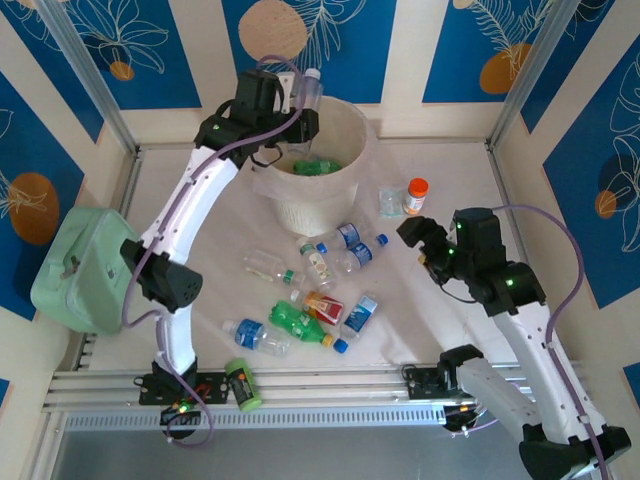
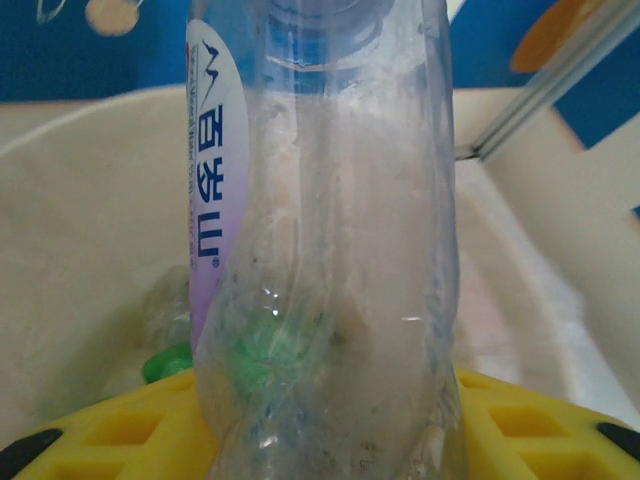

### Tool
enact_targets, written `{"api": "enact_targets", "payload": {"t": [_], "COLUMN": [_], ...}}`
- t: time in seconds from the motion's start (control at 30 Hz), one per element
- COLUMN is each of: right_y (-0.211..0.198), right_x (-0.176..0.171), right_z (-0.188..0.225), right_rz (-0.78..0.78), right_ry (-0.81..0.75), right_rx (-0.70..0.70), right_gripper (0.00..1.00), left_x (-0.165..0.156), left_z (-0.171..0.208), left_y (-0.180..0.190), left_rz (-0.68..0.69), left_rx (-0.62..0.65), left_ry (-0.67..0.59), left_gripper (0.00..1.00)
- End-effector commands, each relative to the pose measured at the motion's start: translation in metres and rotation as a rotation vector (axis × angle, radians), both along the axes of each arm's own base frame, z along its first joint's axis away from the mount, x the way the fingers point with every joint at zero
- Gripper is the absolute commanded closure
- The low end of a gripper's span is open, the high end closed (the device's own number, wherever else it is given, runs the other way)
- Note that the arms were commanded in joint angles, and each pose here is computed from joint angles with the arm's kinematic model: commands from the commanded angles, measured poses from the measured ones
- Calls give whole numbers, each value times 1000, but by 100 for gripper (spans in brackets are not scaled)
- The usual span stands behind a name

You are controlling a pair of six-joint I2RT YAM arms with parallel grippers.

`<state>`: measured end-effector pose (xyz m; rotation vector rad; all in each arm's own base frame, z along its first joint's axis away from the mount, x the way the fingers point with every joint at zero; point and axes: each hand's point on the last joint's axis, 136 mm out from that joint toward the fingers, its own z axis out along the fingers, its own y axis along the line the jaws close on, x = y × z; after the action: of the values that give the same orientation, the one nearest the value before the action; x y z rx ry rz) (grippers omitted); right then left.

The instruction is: Put the plastic bottles in the bin

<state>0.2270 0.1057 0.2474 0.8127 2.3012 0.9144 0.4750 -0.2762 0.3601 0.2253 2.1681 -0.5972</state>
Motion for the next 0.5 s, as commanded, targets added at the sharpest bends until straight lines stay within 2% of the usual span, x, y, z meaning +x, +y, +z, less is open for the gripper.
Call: {"api": "enact_targets", "payload": {"t": [0.0, 0.17, 0.47], "right_y": [4, 6, 8], "right_x": [-5, -4, -2], "right_z": [-4, -14, -20], "right_rz": [10, 9, 12], "right_ry": [16, 38, 54], "right_rx": [28, 22, 9], "right_gripper": [11, 12, 12], "left_x": [5, 6, 3], "left_z": [-6, -22, -20], "left_y": [12, 11, 11], "left_rz": [40, 35, 30], "left_rx": [19, 50, 39], "left_ry": [30, 62, 68], "left_gripper": [51, 49, 29]}}
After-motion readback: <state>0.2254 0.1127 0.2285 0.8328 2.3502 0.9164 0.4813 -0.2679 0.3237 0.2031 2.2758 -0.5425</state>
